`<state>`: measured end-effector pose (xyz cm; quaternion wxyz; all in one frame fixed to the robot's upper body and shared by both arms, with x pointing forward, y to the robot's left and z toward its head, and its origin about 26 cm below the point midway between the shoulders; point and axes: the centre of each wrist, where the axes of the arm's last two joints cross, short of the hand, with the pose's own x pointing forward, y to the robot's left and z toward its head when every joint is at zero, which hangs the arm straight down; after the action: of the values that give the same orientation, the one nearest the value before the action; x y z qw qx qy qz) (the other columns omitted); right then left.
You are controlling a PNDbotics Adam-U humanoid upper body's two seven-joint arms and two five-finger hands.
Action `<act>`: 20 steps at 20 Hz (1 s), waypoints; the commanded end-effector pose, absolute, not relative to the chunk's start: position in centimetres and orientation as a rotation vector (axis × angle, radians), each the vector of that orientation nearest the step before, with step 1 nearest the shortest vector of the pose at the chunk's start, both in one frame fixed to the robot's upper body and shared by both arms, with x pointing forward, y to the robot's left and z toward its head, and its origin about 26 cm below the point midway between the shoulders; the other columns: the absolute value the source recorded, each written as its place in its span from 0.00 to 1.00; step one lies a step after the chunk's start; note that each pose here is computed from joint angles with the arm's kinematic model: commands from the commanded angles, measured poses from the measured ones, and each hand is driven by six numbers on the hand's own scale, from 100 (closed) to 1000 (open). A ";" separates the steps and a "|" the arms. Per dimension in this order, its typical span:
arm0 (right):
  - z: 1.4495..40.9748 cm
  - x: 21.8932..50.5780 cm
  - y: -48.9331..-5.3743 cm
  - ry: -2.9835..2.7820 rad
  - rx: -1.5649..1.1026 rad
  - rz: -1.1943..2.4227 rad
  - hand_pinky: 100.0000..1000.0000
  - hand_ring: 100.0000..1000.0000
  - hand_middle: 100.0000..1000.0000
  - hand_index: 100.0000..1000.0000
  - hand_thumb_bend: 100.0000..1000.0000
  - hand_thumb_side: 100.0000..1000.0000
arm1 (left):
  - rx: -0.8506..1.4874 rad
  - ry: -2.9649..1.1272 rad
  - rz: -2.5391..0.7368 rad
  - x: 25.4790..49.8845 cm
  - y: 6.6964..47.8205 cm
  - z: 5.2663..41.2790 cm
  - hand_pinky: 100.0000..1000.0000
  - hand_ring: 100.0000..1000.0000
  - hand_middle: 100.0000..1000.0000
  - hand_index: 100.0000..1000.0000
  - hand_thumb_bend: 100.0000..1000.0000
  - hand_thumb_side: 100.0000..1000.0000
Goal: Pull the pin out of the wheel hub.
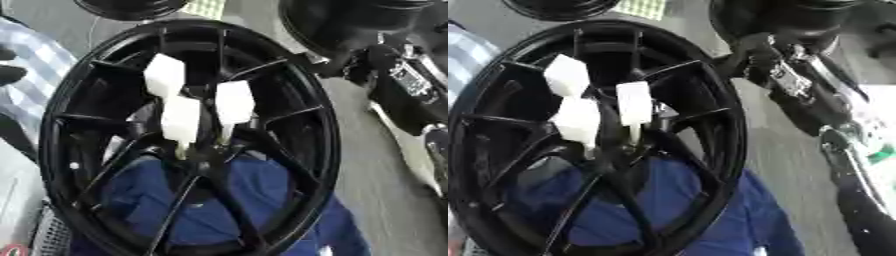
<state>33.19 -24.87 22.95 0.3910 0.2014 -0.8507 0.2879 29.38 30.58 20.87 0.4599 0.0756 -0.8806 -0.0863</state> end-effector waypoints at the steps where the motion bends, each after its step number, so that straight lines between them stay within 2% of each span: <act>1: 23.9 32.8 -25.0 -2.183 0.504 0.756 0.77 0.68 0.55 0.70 0.00 0.48 | 0.186 -2.195 -0.228 29.2 30.4 21.7 0.81 0.65 0.65 0.71 0.00 0.80; 10: 23.9 32.8 -25.1 -2.183 0.500 0.749 0.77 0.68 0.56 0.70 0.00 0.48 | 0.220 -2.215 -0.251 29.3 30.4 22.1 0.81 0.65 0.65 0.71 0.00 0.79; 13: 23.9 32.7 -25.3 -2.184 0.493 0.749 0.77 0.68 0.56 0.70 0.00 0.48 | 0.261 -2.247 -0.307 29.4 30.6 23.1 0.81 0.65 0.66 0.71 0.00 0.74; 17: 24.0 32.2 -26.2 -2.194 0.461 0.751 0.77 0.68 0.56 0.71 0.00 0.46 | 0.405 -2.331 -0.595 29.5 30.9 26.9 0.81 0.67 0.67 0.74 0.00 0.65; 20: 24.1 31.7 -27.0 -2.210 0.430 0.745 0.77 0.68 0.56 0.71 0.00 0.45 | 0.511 -2.274 -0.961 29.3 30.9 30.0 0.81 0.69 0.68 0.75 0.00 0.64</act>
<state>32.23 -26.46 22.83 0.3931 0.1787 -0.8563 0.2835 29.87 30.66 28.38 0.3272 0.1673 -0.8772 -0.3089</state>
